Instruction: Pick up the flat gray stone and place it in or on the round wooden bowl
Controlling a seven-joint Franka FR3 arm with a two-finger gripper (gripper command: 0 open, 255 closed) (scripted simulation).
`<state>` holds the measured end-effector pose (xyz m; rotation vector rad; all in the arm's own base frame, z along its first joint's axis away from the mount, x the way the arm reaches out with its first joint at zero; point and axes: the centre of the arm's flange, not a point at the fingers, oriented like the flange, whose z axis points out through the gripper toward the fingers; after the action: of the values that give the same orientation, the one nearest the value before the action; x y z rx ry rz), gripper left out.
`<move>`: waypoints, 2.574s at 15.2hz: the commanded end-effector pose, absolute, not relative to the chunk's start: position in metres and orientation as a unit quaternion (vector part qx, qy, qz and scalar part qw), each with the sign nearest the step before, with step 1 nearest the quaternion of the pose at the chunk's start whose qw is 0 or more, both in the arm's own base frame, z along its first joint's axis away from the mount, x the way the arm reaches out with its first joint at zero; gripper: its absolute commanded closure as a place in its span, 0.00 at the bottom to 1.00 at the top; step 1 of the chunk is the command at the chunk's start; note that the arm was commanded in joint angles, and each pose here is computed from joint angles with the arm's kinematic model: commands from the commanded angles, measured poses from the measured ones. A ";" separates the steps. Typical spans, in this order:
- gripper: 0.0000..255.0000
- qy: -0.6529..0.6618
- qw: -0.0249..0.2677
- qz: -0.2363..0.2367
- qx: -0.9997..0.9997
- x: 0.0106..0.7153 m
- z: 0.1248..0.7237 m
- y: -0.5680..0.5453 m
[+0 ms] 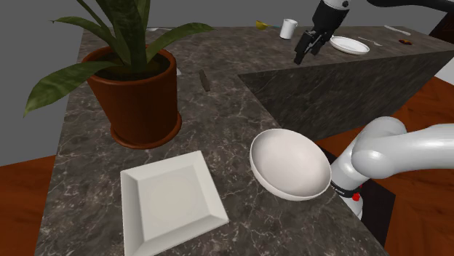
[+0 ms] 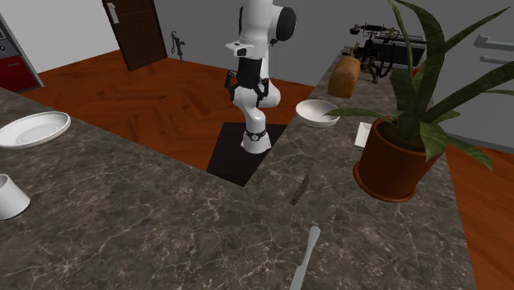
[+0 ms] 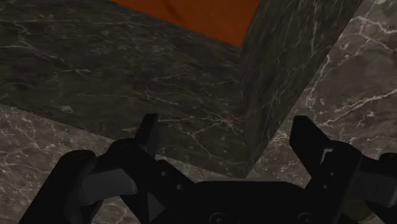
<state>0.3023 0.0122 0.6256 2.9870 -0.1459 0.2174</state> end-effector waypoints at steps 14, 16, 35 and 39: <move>0.00 -0.152 0.062 0.030 0.986 0.437 0.579 0.122; 0.00 -0.167 0.060 0.023 0.984 0.459 0.572 0.137; 0.00 -0.261 0.050 -0.016 0.964 0.598 0.486 0.206; 0.00 -0.261 0.050 -0.016 0.964 0.598 0.483 0.206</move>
<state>0.5980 0.2058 0.4837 2.9355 -0.7935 -0.0490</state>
